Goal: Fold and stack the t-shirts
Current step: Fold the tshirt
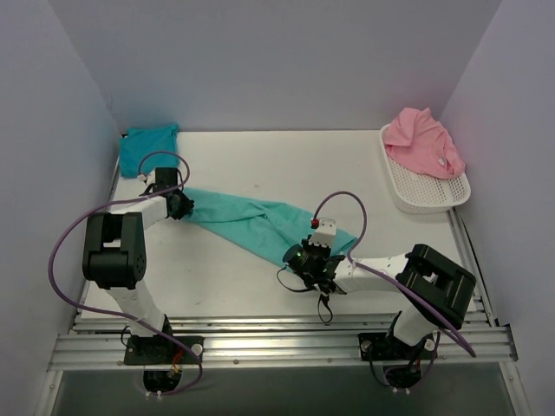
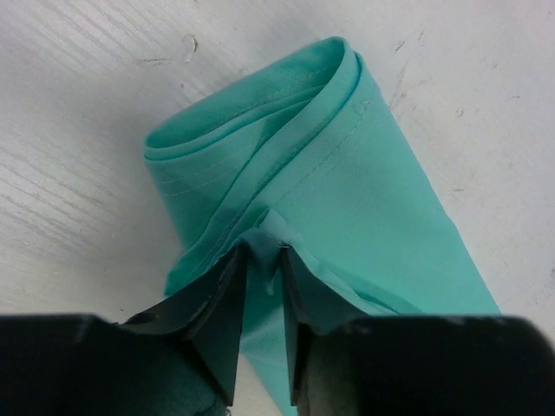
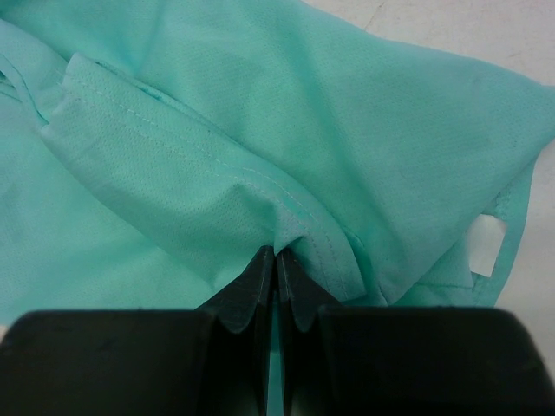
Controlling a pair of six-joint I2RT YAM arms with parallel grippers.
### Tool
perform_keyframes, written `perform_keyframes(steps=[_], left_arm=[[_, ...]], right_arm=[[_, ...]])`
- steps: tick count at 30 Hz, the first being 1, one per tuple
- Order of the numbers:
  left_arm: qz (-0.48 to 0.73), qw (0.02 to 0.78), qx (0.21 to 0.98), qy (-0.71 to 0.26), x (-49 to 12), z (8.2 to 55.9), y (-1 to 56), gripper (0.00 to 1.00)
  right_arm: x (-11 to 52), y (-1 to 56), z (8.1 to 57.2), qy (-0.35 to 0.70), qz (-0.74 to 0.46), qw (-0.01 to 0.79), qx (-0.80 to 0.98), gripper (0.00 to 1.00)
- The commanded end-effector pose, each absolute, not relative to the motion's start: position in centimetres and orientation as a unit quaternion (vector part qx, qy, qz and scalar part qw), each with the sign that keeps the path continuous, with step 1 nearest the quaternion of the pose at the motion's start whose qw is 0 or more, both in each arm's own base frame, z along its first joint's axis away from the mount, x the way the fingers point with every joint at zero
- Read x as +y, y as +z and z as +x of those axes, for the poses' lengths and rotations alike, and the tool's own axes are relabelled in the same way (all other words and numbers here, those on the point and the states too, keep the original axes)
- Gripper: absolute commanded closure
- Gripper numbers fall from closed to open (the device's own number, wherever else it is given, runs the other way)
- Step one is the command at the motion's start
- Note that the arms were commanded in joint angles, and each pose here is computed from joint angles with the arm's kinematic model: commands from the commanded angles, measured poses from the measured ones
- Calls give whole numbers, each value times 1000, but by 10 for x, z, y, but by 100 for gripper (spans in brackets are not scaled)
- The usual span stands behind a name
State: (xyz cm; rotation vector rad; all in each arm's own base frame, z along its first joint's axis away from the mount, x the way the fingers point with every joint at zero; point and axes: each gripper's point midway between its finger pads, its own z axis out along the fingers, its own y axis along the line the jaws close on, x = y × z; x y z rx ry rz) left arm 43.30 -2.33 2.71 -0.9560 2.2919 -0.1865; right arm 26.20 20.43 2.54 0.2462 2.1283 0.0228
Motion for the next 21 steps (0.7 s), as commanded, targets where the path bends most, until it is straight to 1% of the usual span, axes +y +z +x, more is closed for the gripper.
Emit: perform_keyframes(steps=[1, 5, 6, 8, 12, 16, 21], left_arm=[[-364, 313, 874, -73, -27, 435, 21, 73], [-362, 314, 875, -73, -28, 437, 23, 87], [-363, 314, 874, -72, -27, 437, 23, 89], [-361, 314, 875, -72, -28, 438, 24, 97], [-357, 318, 875, -72, -27, 439, 29, 98], [-348, 335, 872, -78, -28, 442, 58, 98], [-334, 367, 864, -82, -28, 453, 101, 98]], right_arm=[[197, 33, 264, 5, 110, 488, 866, 100], [197, 33, 263, 6, 110, 488, 866, 100], [197, 32, 263, 6, 110, 488, 866, 100], [196, 33, 263, 6, 111, 488, 866, 100], [196, 36, 263, 6, 112, 490, 864, 100], [191, 47, 262, 2, 115, 492, 863, 100], [184, 85, 263, 11, 137, 513, 847, 100]])
